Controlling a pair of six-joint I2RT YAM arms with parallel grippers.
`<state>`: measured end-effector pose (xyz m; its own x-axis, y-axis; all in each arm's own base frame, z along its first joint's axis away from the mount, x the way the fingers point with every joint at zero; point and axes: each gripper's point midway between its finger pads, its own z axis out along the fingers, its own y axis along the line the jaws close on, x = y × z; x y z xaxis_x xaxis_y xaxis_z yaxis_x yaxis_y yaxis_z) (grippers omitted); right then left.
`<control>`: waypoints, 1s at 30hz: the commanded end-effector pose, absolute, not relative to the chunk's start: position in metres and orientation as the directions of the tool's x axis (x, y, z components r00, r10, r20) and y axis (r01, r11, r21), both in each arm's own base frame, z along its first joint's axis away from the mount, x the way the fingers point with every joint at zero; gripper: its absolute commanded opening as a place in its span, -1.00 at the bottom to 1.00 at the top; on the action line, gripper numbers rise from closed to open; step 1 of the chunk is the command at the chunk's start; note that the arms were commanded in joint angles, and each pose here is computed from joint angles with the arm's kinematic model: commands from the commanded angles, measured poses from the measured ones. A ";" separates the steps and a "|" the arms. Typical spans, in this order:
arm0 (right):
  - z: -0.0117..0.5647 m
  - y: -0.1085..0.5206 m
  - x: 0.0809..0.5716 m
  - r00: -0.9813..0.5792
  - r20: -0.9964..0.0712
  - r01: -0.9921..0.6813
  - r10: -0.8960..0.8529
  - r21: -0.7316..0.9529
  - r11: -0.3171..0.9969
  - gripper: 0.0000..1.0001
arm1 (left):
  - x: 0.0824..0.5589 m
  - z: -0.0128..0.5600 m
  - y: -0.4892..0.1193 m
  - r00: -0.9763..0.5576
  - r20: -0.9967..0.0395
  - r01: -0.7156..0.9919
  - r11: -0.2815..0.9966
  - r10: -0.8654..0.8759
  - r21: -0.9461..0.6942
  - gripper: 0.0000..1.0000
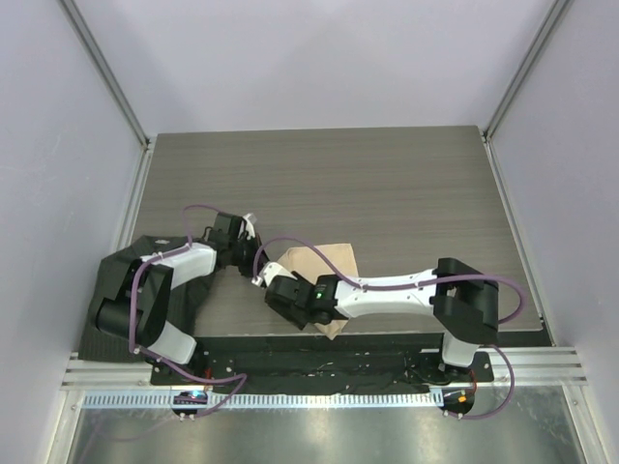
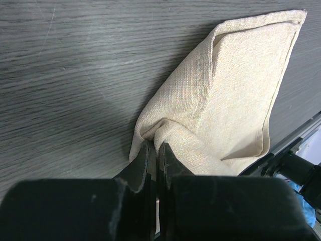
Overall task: Fold the napkin, place the utensils inside, and roll it up
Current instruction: Roll the napkin with the utensil
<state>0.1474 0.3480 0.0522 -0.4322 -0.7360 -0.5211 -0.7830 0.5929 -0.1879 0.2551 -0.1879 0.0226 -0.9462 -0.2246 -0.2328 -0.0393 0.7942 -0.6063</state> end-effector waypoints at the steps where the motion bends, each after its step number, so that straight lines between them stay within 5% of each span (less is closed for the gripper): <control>1: 0.058 0.362 0.152 -0.411 -0.552 -0.777 -0.726 -0.203 0.595 0.16 | 0.242 -0.002 -0.172 -0.958 -0.192 -0.083 0.850 -0.211 -0.520 -1.00; 19: 0.006 0.337 0.153 -0.462 -0.432 -0.788 -0.775 -0.202 0.582 0.14 | 0.247 0.010 -0.178 -0.954 -0.217 -0.055 0.832 -0.207 -0.552 -0.94; 30: -0.012 0.334 0.125 -0.542 -0.403 -0.824 -0.738 0.082 0.560 -0.34 | 0.264 0.039 -0.154 -0.881 -0.381 -0.074 0.877 -0.281 -0.475 0.44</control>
